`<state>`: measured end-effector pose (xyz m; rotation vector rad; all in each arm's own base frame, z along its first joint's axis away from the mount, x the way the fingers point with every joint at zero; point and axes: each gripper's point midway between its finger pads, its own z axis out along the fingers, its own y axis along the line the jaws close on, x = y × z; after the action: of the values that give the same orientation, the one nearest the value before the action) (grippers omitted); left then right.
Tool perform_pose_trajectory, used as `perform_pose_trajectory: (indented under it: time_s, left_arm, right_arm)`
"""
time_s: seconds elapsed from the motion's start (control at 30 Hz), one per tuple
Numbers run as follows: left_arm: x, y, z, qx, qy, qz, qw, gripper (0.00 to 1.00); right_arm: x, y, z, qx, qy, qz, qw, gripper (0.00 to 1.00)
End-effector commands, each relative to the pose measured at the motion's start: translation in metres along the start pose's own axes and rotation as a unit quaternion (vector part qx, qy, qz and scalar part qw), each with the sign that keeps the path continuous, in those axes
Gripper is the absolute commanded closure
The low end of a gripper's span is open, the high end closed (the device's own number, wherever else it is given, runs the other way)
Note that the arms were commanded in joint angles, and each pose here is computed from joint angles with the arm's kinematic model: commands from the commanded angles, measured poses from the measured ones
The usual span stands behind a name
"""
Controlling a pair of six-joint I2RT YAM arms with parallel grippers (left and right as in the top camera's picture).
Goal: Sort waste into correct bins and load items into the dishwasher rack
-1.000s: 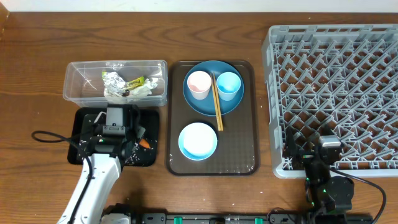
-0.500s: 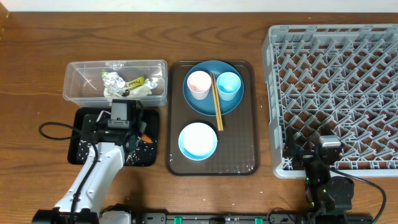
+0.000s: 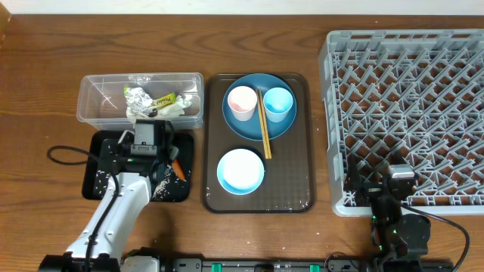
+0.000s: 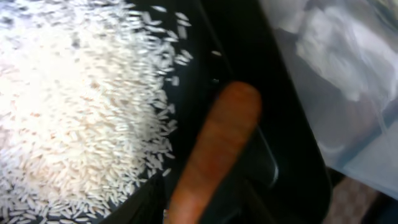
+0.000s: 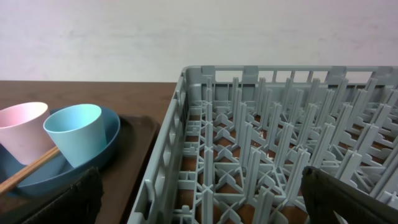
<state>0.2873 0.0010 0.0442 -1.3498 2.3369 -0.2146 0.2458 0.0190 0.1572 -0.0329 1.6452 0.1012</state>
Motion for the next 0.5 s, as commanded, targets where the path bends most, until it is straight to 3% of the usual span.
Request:
perform_pose_trajectory:
  time_s: [0.0,0.17,0.47]
  left_arm:
    - [-0.004,-0.043,-0.026,0.084,0.017,0.083,0.993,0.57]
    - [0.012,-0.087,-0.070,0.189,0.062,0.190,0.961,0.57]
    - [0.013,-0.113,-0.155,0.161,0.094,0.306,0.934,0.57]
  right_arm:
    - [0.001,0.002,0.000,-0.004,0.000,-0.001,1.000,0.01]
    - [0.001,0.002,0.000,-0.003,0.000,-0.001,1.000,0.01]
    - [0.001,0.002,0.000,-0.003,0.000,-0.001,1.000,0.01]
